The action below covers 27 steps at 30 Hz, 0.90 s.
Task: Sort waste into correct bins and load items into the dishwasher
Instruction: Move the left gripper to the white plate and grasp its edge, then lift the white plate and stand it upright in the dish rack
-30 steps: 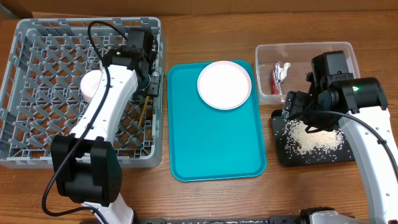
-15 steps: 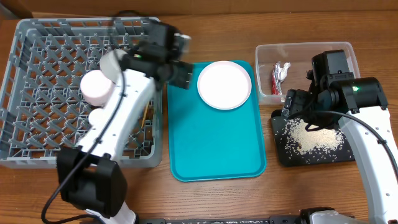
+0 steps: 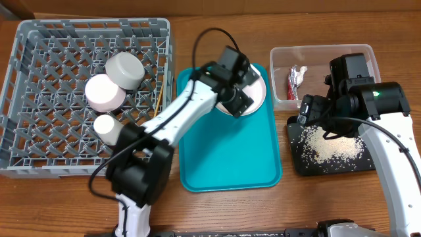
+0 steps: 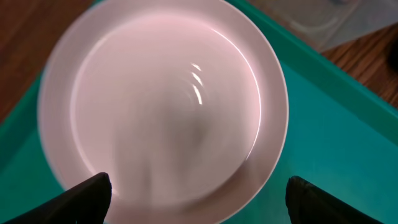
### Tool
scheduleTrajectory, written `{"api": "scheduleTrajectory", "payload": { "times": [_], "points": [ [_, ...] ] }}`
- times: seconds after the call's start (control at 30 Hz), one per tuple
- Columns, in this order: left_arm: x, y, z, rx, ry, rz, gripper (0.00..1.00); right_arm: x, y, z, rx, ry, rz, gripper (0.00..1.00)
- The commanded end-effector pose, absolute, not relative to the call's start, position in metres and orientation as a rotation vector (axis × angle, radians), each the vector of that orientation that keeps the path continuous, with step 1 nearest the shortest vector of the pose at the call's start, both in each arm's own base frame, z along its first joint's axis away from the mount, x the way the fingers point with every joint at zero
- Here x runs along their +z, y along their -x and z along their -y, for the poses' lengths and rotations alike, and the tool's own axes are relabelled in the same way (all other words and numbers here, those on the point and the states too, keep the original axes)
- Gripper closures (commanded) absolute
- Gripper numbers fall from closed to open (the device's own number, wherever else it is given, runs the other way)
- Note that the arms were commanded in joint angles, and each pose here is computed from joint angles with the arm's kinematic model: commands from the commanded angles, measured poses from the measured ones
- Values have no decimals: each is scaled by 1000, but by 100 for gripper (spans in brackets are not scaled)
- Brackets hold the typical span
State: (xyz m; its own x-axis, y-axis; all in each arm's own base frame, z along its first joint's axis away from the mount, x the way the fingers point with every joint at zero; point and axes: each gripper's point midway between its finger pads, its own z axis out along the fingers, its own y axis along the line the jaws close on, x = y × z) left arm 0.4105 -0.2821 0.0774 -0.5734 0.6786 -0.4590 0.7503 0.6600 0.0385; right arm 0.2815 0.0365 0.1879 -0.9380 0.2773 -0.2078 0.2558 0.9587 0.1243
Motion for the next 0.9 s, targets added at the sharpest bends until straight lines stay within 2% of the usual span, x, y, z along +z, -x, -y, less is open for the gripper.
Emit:
{"api": "scheduleTrajectory", "payload": {
  "times": [0.0,0.1,0.23,0.37,0.47,0.5,0.57,0.7,0.87],
  "points": [
    [47,-403,300,-224,-1245,-2426,10,193,-283,-34,132,-407,-2862,13],
    [26,-397,301,-221,-1274,-2463,14,193,-283,-34,132,-407,-2863,14],
    [11,-382,295,-214,-1304,-2537,31,193,-283,-34,132,-407,-2863,13],
    [8,-372,290,-208,-1321,-2583,61,193,-284,-34,132,-406,-2862,13],
    [7,-368,287,-205,-1325,-2605,87,193,-284,-34,132,-406,-2862,13],
    [7,-367,286,-205,-1320,-2612,92,193,-283,-34,132,-406,-2862,13],
    [7,-367,285,-208,-1283,-2637,96,193,-283,-34,132,-406,-2862,13],
    [12,-368,285,-210,-1236,-2653,96,193,-283,-34,131,-406,-2863,13],
    [53,-375,289,-232,-1141,-2628,96,193,-283,-34,132,-406,-2863,14]
  ]
}}
